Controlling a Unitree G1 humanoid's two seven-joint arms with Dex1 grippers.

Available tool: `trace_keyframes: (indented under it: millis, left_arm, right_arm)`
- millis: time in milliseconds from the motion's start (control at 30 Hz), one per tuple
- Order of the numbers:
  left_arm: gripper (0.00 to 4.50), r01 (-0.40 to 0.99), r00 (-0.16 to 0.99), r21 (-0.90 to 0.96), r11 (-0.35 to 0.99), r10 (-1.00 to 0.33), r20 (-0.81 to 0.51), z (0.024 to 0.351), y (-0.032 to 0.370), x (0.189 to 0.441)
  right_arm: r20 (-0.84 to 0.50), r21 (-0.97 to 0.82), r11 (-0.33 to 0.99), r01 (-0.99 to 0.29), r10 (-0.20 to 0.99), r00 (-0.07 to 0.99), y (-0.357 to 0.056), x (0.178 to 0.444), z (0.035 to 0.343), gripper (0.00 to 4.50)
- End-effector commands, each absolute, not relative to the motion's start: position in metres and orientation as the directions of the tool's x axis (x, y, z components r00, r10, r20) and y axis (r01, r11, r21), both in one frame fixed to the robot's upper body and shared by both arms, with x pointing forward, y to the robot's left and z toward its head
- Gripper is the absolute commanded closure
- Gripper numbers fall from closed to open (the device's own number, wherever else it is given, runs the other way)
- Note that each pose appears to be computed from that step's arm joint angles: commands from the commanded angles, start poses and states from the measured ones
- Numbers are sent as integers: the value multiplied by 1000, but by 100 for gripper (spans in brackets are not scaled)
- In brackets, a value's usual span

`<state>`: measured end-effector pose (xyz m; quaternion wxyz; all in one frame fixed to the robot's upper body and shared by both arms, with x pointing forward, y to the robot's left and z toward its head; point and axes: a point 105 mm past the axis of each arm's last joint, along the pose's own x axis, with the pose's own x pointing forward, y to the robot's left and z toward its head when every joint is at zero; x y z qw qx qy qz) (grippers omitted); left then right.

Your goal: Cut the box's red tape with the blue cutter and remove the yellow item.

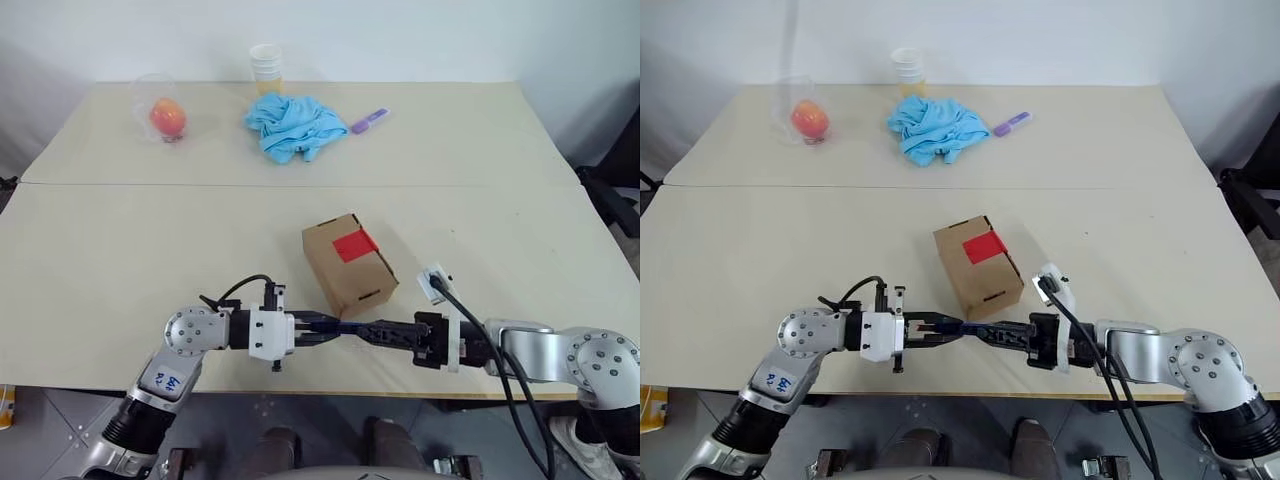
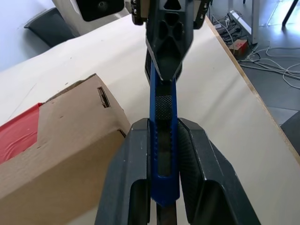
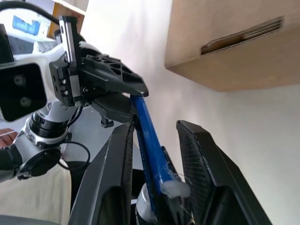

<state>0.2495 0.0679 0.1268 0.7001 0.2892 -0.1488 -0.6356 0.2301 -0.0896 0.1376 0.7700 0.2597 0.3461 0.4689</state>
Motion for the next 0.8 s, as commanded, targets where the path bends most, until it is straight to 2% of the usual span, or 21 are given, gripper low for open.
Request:
trace_keyframes:
  millis: [33, 67, 100, 167, 233, 500, 567, 633, 733, 767, 800]
  left_arm:
    - [404, 770, 127, 637, 26, -985, -114, 141, 64, 245]
    - [404, 770, 127, 637, 26, -985, -114, 141, 64, 245]
    - [404, 770, 127, 637, 26, -985, -113, 141, 64, 245]
    - [404, 770, 127, 638, 26, -986, -112, 141, 64, 245]
    - [404, 770, 128, 638, 27, -985, -113, 141, 64, 245]
    - [404, 784, 128, 620, 34, -986, -109, 140, 66, 244]
    - [331, 818, 131, 571, 68, -989, -71, 146, 71, 243]
    - [280, 854, 153, 508, 114, -988, -36, 152, 79, 244]
    - [196, 940, 158, 309, 144, -987, -23, 160, 97, 238]
    - [167, 977, 137, 172, 128, -990, -44, 161, 111, 232]
    - [164, 989, 129, 87, 123, -989, -67, 163, 125, 227]
  right_arm:
    - [-259, 731, 398, -555, 914, 313, -87, 231, 142, 305]
    - [-258, 732, 396, -555, 914, 313, -87, 231, 142, 305]
    - [-257, 732, 396, -554, 914, 313, -87, 231, 142, 334]
    - [-255, 735, 394, -552, 914, 314, -86, 232, 141, 364]
    - [-252, 738, 390, -550, 916, 312, -87, 231, 141, 432]
    - [-241, 742, 379, -553, 920, 308, -91, 231, 142, 434]
    - [-237, 736, 374, -564, 923, 302, -93, 230, 144, 434]
    - [-229, 726, 361, -585, 929, 290, -95, 228, 149, 434]
    - [-213, 710, 342, -615, 937, 276, -102, 222, 161, 434]
    - [-217, 701, 345, -624, 937, 275, -107, 219, 166, 434]
    - [-224, 690, 352, -633, 935, 276, -112, 216, 169, 434]
